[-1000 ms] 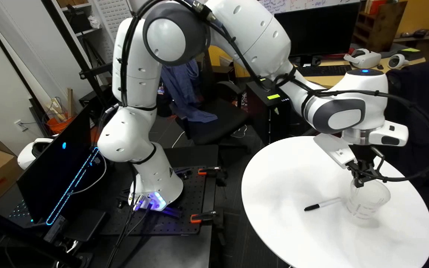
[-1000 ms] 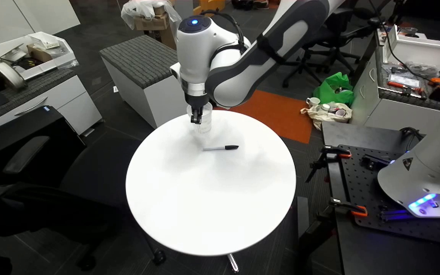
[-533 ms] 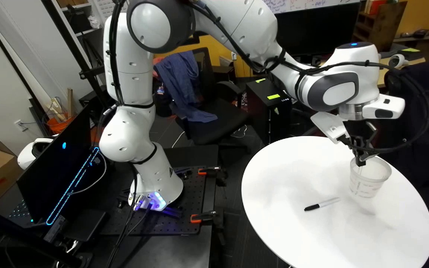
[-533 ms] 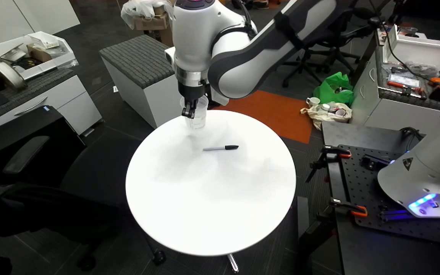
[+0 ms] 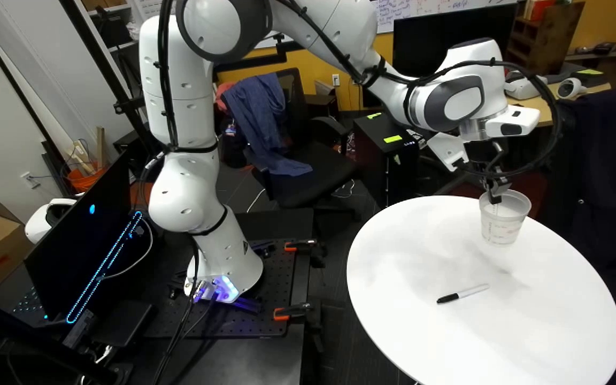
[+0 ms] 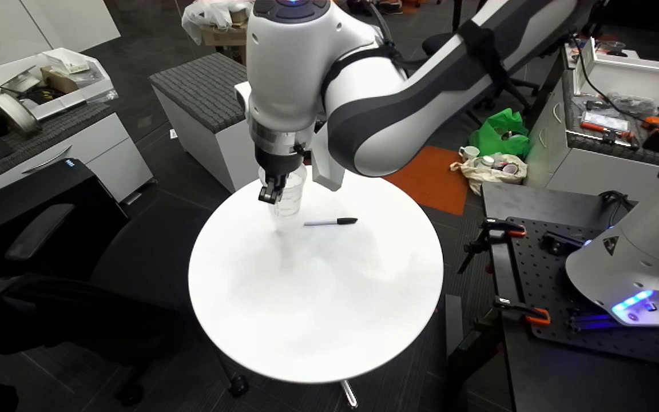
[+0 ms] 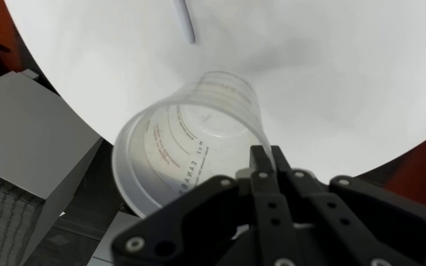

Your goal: Take the pen out of the cup and put it on the table, move the cup to the left side of the table, then put the pen in the cup

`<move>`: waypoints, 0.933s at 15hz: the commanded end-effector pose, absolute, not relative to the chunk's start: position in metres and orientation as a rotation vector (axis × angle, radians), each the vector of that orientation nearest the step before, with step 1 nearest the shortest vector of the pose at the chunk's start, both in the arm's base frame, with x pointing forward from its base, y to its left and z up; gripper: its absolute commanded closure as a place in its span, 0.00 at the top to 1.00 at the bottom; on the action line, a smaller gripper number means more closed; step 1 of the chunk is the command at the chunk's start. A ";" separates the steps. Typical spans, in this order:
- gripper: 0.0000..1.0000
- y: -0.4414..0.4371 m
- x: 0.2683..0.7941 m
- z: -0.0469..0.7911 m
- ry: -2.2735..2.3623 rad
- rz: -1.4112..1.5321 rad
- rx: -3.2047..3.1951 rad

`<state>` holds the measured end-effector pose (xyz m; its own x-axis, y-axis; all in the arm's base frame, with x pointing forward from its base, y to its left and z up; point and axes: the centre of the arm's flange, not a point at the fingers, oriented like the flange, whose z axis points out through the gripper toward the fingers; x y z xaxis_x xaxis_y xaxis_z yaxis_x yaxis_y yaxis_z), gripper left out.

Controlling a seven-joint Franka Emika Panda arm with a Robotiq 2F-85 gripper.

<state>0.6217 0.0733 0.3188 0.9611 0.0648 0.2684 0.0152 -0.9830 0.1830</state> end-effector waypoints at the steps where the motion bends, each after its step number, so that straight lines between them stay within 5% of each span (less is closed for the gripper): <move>1: 0.01 0.108 0.603 0.320 0.040 0.404 2.919; 14: 0.01 0.204 0.576 0.276 0.185 0.329 2.894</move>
